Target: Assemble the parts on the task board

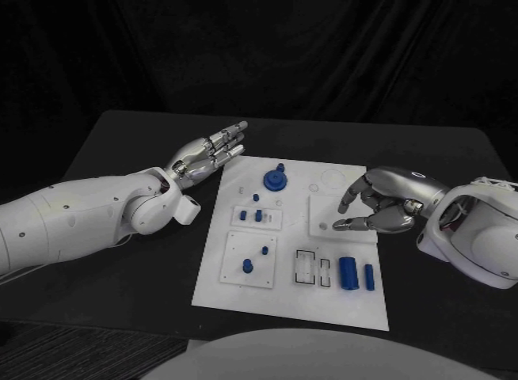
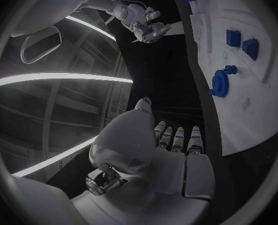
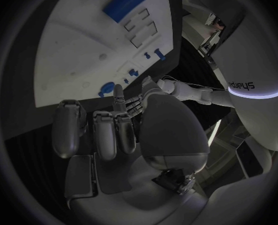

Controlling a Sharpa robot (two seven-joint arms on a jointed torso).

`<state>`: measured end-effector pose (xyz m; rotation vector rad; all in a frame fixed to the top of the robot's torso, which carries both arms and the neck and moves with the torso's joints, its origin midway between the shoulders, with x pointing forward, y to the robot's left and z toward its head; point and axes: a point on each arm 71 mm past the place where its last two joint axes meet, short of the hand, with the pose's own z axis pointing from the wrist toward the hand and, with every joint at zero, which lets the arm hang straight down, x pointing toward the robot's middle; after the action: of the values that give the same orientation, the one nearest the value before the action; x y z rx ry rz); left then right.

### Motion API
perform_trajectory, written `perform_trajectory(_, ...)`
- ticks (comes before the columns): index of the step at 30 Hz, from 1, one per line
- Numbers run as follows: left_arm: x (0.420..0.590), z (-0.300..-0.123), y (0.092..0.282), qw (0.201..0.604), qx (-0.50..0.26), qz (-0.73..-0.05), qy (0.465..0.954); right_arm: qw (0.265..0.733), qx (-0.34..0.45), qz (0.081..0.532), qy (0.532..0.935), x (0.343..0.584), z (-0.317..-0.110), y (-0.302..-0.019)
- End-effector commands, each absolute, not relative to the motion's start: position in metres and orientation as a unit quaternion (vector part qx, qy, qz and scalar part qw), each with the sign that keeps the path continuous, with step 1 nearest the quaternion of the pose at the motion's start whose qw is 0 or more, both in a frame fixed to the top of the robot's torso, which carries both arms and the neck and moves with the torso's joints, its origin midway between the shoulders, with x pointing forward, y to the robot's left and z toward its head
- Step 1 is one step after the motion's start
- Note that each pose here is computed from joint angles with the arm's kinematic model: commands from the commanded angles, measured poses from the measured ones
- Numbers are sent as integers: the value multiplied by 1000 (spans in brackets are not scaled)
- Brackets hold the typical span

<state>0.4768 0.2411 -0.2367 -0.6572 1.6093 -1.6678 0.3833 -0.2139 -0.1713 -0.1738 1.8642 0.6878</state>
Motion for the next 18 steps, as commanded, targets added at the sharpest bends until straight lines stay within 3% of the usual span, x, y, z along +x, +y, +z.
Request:
perform_trajectory(1,476,-236,240,357,-253,-650,621,475,-41,221,851,381,-191,-229)
perform_trajectory(11,475,-238,241,354,-255,-650,622,436,-26,168,884,371,-212,-241)
perform_trajectory(18,474,-240,242,351,-256,-650,624,426,-20,163,890,363,-220,-239)
